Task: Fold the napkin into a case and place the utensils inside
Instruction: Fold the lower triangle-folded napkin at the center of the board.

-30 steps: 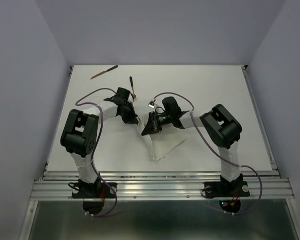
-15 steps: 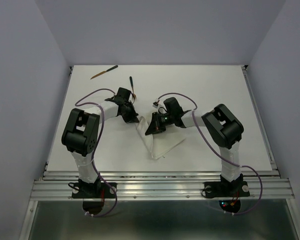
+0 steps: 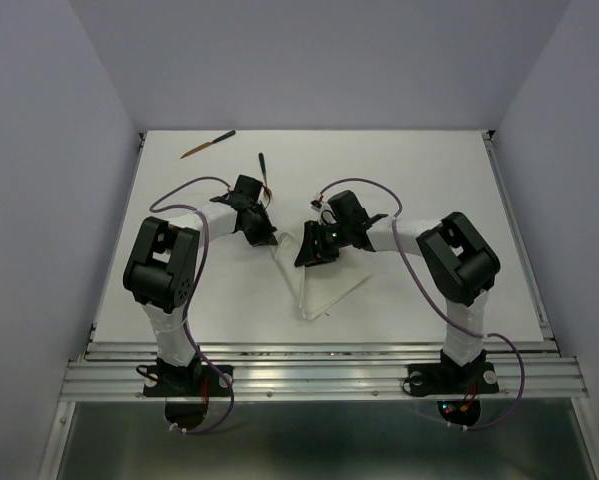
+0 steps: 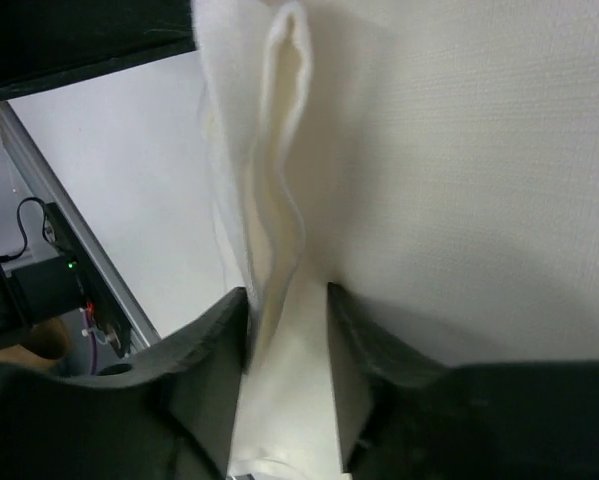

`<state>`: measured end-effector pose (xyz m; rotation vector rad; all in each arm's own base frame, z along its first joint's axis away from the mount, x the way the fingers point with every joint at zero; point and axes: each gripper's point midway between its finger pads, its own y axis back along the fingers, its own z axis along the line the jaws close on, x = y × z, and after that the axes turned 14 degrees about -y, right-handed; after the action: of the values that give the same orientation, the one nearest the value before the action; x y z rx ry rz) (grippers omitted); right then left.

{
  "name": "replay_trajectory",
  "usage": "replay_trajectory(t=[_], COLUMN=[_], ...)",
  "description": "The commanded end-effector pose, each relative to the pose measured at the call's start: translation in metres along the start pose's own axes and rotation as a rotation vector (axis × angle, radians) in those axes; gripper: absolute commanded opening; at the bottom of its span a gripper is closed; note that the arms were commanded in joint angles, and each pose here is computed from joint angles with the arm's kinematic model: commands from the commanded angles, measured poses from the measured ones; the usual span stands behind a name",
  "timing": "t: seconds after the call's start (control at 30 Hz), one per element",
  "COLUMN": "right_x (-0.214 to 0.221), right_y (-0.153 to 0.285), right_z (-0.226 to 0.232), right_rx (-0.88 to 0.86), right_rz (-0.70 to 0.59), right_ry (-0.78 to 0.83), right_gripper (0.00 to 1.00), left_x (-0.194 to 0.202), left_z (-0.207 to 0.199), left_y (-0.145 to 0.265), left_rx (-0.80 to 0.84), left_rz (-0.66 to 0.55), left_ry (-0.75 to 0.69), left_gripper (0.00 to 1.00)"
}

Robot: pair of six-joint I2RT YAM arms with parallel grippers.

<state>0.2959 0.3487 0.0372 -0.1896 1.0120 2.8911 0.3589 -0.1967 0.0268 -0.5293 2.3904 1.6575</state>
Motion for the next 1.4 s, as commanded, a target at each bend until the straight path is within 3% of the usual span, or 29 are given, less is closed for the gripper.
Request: replay_trajectory(t=[0.0,0.13,0.23,0.67,0.8,0.9,1.0,1.23,1.37], right_x=[0.001,0.015,0.030,0.071,0.080,0.088,0.087,0.078,0.077], right_y=[0.016,0.023,0.025,0.018,0.010,0.003,0.001,0.006,0.005], right_z=[0.013,0.017,0.020,0.030,0.033,0.029,0.026,0.034,0.037], right_rx=[0.006,-0.012,-0.009,0.110,0.139,0.157,0.169,0.169,0.165], right_rz=[-0.035,-0.024,-0.007,-0.004,0.012,0.036,0.034,0.005,0.008], right_ry=[0.053,0.048,0.051,0.158,0.202,0.218,0.218,0.261,0.267], right_gripper=[0.55,0.68,0.73,0.80,0.73,0.59,0.52,0.21,0.21], left_x=[-0.008,-0.008,-0.007,-0.004,-0.002,-0.002,-0.002,-0.003,-0.004], left_z=[0.006,0.008,0.010,0.012,0.014,0.014,0.014,0.013,0.013], left_y=[0.001,0.000,-0.001,-0.004,-0.006,-0.006,-0.006,-0.005,-0.004], left_rx=[-0.052,-0.061,-0.072,-0.079,-0.083,-0.083,-0.083,-0.082,-0.084], left_rz=[-0.021,-0.018,-0.015,-0.002,0.005,0.005,0.005,0.002,-0.001], left_ry=[-0.008,-0.007,-0.006,-0.006,-0.005,-0.003,-0.003,-0.005,-0.007], left_gripper=[0.00,0.00,0.00,0.00,0.00,0.00,0.00,0.00,0.00])
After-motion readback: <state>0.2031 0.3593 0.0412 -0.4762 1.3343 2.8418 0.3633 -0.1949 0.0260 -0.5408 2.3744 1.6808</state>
